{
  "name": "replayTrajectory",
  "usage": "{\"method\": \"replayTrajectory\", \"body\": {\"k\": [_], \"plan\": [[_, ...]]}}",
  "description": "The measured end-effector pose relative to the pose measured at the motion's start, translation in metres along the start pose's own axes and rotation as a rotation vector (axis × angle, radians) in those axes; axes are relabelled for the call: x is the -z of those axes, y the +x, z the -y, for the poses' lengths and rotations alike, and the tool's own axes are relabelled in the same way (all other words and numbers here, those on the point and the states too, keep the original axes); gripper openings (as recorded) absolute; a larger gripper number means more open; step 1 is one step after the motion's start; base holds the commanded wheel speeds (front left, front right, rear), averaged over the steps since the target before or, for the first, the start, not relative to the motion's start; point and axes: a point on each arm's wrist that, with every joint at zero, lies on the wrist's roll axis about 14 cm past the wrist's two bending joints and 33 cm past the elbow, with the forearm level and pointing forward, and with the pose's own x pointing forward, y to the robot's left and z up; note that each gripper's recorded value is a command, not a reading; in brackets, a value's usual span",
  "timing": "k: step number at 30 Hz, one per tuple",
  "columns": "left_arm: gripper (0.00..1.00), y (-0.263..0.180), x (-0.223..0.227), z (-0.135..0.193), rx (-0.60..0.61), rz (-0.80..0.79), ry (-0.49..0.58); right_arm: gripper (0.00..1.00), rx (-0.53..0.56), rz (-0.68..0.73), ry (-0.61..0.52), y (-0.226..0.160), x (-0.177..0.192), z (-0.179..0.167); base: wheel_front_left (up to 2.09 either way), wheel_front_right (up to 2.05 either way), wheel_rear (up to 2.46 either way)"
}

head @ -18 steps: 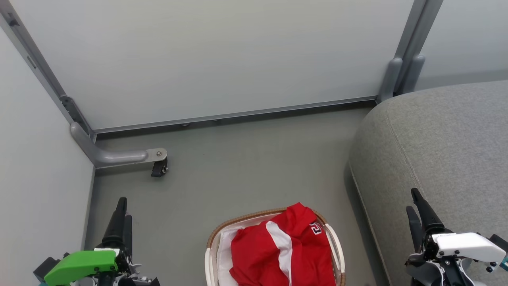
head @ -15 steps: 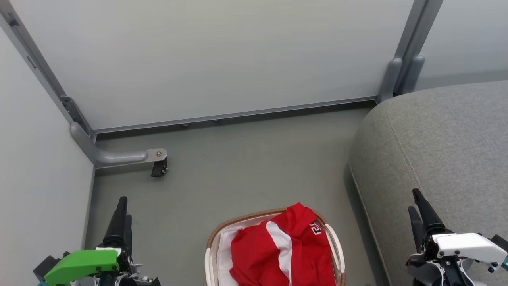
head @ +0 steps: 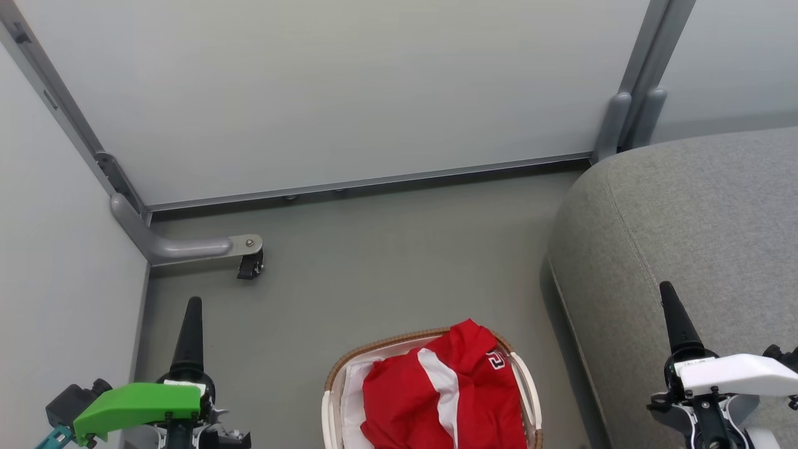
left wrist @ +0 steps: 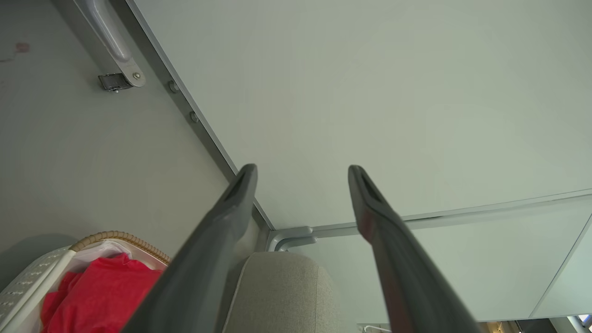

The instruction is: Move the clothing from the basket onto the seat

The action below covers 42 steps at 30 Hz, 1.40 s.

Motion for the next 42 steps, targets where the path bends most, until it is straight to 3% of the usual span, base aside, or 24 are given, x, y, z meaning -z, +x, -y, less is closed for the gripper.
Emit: {"method": "replayTrajectory", "body": {"k": [12, 29, 42], "plan": [[1.00, 0.001, 0.005, 0.012, 0.038, -0.002, 0.243, 1.00, -0.080, -0.004, -0.351, -0.002, 0.004, -0.022, 0.00, 0.00, 0.00], [1.00, -0.005, 0.018, 0.011, 0.055, -0.028, 0.580, 1.00, -0.115, 0.005, -0.618, -0.006, 0.008, -0.026, 0.00, 0.00, 0.00], [1.00, -0.012, 0.026, -0.002, 0.043, -0.052, 0.734, 1.00, -0.118, -0.007, -0.780, -0.010, 0.014, -0.019, 0.00, 0.00, 0.00]]}}
